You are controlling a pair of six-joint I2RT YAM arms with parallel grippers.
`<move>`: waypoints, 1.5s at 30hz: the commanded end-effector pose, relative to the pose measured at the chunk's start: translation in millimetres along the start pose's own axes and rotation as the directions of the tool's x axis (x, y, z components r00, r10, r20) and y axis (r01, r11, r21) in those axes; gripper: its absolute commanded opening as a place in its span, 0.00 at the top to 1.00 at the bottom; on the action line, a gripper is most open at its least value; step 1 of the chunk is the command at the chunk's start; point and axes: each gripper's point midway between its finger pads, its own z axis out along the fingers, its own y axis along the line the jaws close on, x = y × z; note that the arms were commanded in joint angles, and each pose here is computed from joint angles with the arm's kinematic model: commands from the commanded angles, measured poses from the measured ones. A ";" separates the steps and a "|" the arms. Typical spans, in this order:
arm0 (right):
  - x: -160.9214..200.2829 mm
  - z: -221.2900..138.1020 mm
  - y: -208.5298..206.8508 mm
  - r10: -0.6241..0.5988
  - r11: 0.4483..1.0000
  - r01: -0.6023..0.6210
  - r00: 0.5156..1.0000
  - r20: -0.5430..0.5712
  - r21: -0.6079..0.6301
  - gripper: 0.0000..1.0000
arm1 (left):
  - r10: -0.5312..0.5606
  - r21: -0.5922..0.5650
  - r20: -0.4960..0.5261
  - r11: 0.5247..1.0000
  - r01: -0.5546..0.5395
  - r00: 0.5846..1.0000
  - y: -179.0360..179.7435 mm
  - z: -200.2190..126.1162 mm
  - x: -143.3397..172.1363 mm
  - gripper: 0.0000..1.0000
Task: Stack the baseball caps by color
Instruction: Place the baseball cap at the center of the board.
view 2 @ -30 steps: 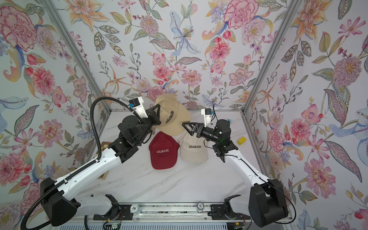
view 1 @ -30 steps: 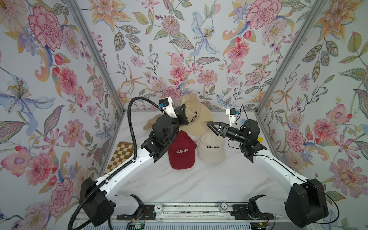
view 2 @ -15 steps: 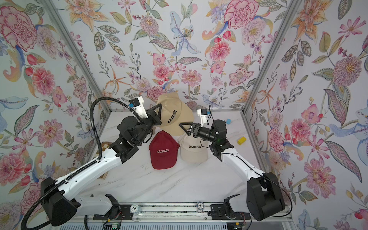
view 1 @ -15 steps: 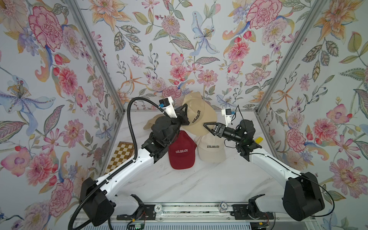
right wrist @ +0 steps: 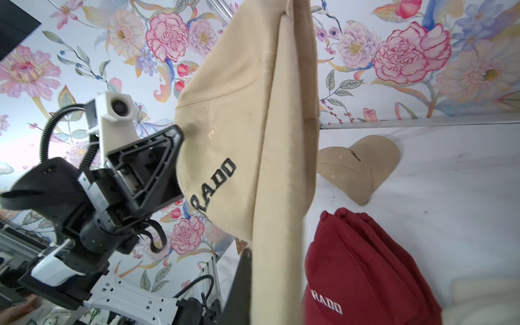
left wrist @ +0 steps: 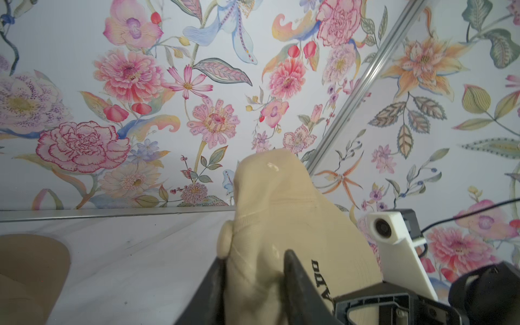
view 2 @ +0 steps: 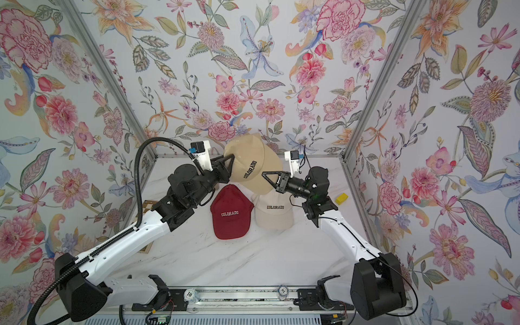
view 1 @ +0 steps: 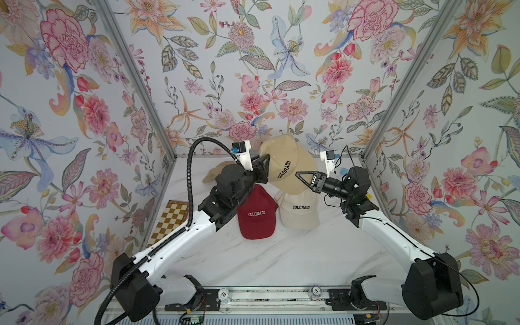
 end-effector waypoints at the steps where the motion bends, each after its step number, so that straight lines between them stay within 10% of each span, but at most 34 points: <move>1: 2.6 -13.6 25.6 -0.116 0.993 0.113 0.987 -0.112 -0.040 1.00 | 0.155 0.068 -0.035 0.986 -0.152 0.987 -4.8 -26.8 -33.1 0.00; 14: 3.9 -23.1 38.9 -0.168 0.985 0.154 0.963 -0.209 -0.082 1.00 | 0.047 0.458 -0.158 0.888 0.031 0.986 -10.7 -54.8 -10.9 0.00; 26: 2.4 -20.6 34.9 -0.167 0.985 0.157 0.964 -0.206 -0.066 1.00 | -0.096 0.511 -0.197 0.839 0.185 0.976 -5.2 -63.7 25.8 0.02; 45: 12.9 -11.6 19.0 -0.146 0.989 0.137 0.962 -0.233 -0.053 1.00 | -0.100 0.597 -0.214 0.774 0.211 0.972 -31.2 -62.7 26.3 0.61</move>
